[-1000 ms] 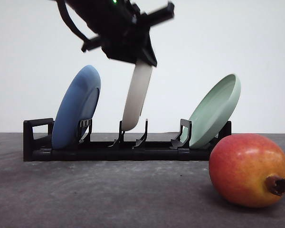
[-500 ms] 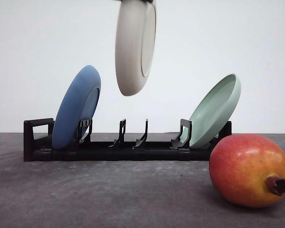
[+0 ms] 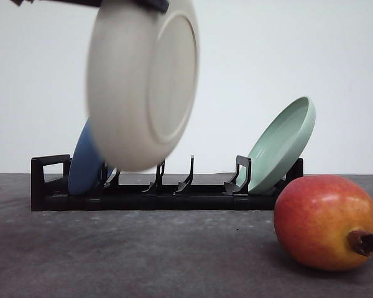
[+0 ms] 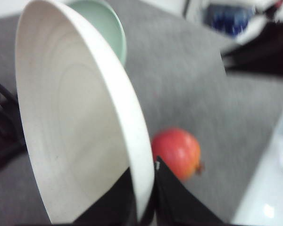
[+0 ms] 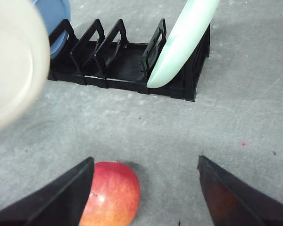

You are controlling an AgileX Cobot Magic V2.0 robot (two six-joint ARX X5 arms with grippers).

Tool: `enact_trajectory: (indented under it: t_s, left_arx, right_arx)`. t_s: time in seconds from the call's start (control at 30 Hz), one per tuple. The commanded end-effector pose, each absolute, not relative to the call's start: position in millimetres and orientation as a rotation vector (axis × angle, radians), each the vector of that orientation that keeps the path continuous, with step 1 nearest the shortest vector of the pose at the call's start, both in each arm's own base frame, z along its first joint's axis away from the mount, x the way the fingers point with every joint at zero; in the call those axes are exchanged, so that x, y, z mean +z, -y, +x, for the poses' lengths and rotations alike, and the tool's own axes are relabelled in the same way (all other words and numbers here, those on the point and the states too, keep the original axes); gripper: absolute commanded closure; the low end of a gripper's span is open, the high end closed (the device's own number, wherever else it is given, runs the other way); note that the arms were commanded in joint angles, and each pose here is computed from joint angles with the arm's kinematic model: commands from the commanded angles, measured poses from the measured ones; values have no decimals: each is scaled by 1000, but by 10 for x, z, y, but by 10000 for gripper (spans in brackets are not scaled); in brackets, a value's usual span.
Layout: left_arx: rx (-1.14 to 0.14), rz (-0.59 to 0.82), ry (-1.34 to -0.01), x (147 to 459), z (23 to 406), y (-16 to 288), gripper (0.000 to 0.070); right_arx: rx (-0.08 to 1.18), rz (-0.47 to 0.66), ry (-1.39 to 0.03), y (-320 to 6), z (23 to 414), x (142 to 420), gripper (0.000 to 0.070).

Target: Place pomegranate in white plate

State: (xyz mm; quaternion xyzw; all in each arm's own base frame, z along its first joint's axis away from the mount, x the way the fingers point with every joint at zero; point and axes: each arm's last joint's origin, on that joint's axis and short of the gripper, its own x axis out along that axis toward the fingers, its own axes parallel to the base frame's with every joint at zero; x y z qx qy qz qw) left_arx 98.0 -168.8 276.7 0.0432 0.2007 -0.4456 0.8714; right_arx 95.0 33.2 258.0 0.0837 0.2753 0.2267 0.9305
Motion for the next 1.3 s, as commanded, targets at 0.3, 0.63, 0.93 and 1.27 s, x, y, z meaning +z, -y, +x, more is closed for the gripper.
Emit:
enact_trajectory:
  t_s: [0.3, 0.63, 0.93, 1.27]
  left_arx:
    - [-919, 713, -489, 2440, 794, 1730, 697]
    - [-974, 1038, -524, 2080, 804, 2013, 697]
    - [-932, 1206, -550, 1765, 871, 2212, 698]
    - [-907, 1238, -573, 1671, 873, 2249, 536]
  right_arx:
    - [467, 166, -535, -336, 952, 2644, 256]
    - [445, 160, -532, -330, 956, 2643, 256]
    - [447, 160, -532, -330, 956, 2643, 256]
    - [447, 160, -533, -330, 956, 2643, 256]
